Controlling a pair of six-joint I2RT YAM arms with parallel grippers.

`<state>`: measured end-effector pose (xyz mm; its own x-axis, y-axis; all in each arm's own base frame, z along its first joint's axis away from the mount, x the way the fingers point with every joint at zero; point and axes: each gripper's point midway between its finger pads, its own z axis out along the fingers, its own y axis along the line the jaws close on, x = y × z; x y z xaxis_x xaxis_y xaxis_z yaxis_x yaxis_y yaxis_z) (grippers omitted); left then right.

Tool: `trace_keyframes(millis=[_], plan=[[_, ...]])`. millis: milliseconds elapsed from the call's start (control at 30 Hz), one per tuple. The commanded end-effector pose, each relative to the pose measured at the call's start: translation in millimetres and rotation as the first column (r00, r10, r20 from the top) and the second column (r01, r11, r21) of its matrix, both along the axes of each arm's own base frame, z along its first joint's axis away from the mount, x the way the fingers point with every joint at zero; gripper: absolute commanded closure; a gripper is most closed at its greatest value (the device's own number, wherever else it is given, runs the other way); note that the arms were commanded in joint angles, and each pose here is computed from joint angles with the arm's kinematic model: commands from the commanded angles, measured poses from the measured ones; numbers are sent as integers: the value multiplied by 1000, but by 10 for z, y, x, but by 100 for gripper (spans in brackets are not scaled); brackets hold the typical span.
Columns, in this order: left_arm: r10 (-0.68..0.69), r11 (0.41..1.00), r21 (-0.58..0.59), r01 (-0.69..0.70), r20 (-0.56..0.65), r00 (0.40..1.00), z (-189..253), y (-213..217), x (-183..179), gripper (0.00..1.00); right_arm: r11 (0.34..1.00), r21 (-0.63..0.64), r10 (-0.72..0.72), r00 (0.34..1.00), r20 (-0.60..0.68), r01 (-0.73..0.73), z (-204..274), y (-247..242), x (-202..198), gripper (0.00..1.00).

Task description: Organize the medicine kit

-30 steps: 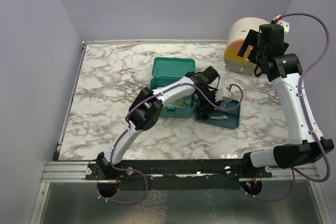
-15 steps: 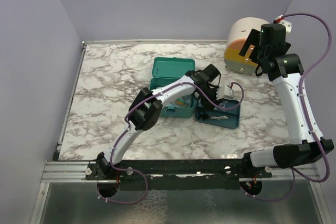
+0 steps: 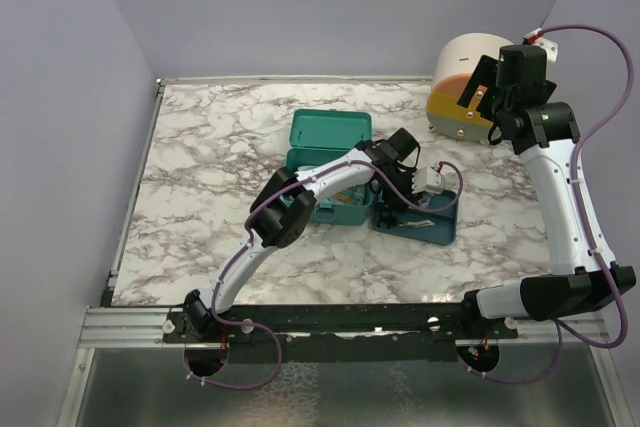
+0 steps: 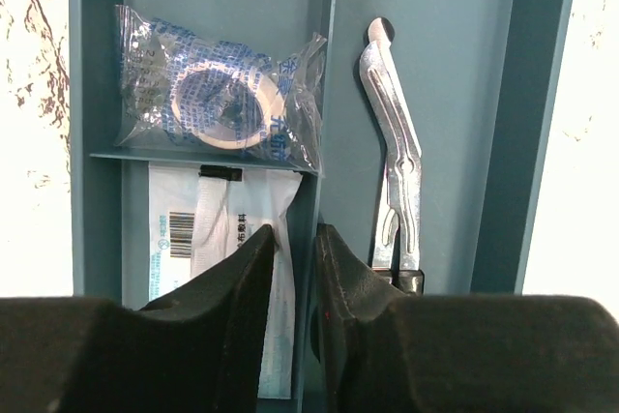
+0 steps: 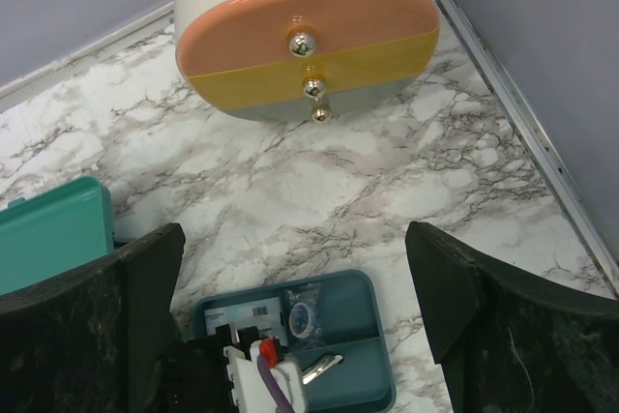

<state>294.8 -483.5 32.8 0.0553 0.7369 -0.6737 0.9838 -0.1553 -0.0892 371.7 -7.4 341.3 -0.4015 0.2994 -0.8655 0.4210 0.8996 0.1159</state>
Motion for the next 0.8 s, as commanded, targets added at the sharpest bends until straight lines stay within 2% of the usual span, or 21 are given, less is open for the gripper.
trace_keyframes(millis=[0,67,233,400,767], plan=[[1,999,49,0,-30,1000,-269,72,-76,79,1000,-9,-4,999,38,5,195,-64,-97,0],[1,999,51,1,-40,999,-274,84,-101,100,1000,-10,-11,999,37,11,188,-85,-104,0],[4,1000,24,-3,-29,1000,-77,40,-73,100,1000,-1,-21,999,42,22,185,-110,-110,0],[23,999,-27,-22,21,1000,323,-43,42,100,999,-6,-53,996,70,53,264,-189,-99,0],[36,991,-131,-25,78,996,1150,-65,30,100,996,15,-92,985,146,91,425,-292,22,0]])
